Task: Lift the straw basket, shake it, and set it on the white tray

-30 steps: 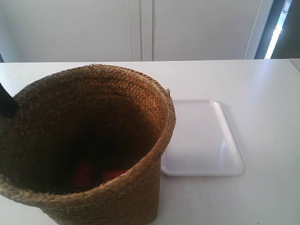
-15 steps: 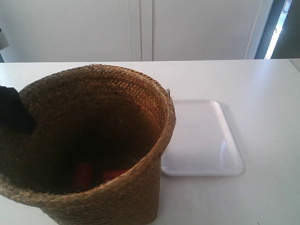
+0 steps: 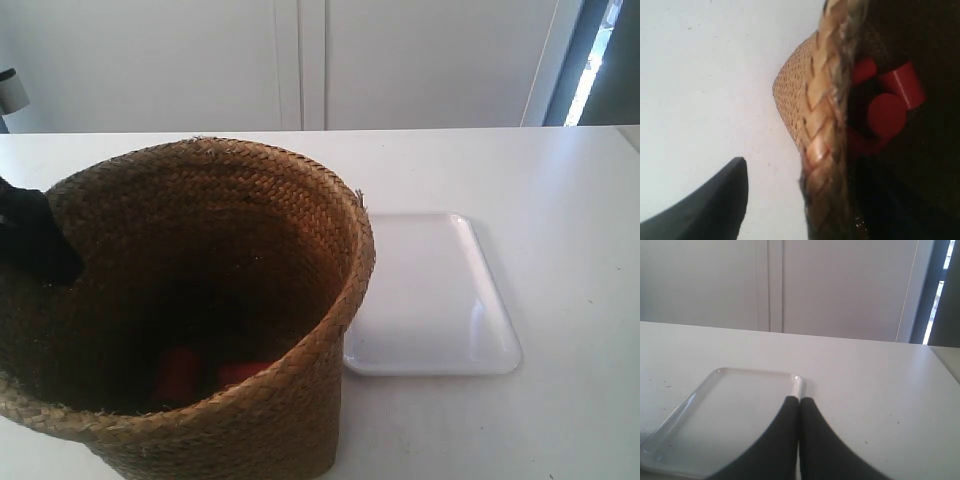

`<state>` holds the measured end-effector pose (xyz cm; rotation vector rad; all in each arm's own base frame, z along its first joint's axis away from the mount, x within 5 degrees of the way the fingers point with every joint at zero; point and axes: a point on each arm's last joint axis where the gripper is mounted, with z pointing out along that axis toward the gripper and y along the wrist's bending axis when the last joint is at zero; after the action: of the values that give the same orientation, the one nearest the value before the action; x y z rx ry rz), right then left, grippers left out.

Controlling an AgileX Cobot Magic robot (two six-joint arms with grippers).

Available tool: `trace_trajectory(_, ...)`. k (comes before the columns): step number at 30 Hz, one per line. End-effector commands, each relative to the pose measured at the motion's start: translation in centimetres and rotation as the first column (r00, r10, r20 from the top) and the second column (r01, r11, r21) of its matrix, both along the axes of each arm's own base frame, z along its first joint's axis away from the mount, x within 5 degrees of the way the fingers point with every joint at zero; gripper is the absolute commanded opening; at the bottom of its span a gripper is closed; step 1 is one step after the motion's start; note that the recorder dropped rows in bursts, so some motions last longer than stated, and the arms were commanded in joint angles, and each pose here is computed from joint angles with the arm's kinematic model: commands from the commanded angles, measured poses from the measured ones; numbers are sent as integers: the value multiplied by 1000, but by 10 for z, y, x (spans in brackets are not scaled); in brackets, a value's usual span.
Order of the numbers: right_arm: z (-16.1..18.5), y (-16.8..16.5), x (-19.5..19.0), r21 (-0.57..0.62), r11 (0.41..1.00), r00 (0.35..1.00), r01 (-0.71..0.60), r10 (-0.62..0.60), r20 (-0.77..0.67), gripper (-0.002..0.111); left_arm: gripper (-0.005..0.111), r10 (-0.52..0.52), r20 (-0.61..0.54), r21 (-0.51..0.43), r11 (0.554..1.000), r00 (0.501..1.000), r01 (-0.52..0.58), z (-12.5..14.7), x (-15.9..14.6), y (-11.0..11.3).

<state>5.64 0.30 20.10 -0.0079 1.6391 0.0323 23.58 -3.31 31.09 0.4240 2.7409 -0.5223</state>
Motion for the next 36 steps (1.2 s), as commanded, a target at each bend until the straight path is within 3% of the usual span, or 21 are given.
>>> trace_trajectory(1,-2,0,0,1,1000,1000,5,-5,5,0,66,-14,-12,-12,1000,1000,14,0,-2,-3)
trace_trajectory(3,-1,-1,0,-45,999,1000,7,-6,16,0,66,-16,-11,-11,1000,1000,16,0,-2,-3)
trace_trajectory(5,7,-3,0,30,999,995,28,-31,99,0,66,-16,-11,-11,1000,1000,16,0,-2,-3)
trace_trajectory(6,14,-5,0,336,942,984,17,-75,159,0,66,-15,-7,-11,1000,1000,15,0,-2,-2)
trace_trajectory(7,17,-7,-1,584,812,976,-14,-115,184,0,66,-15,-7,-11,1000,1000,15,0,-2,-2)
trace_trajectory(8,21,-10,-2,711,701,966,-46,-150,210,0,66,-15,-7,-11,1000,1000,15,0,-2,-2)
trace_trajectory(13,37,-21,-8,904,350,894,-244,-279,349,0,66,-15,-9,-11,1000,1000,15,0,-2,-3)
trace_trajectory(14,38,-23,-9,905,339,883,-257,-298,363,0,66,-15,-7,-11,1000,1000,15,0,-2,-2)
trace_trajectory(26,41,-24,-11,893,349,862,-285,-314,398,0,66,-13,-3,-11,1000,1000,13,0,-1,-2)
trace_trajectory(31,71,-23,-11,782,588,842,-209,-298,449,0,66,-14,-6,-11,1000,1000,14,0,-2,-2)
trace_trajectory(33,90,-21,-3,741,654,870,-151,-268,413,0,66,-14,-6,-11,1000,1000,14,0,-2,-2)
trace_trajectory(36,125,-11,18,568,821,935,-61,-152,320,0,66,-13,-4,-11,1000,1000,13,0,-1,-2)
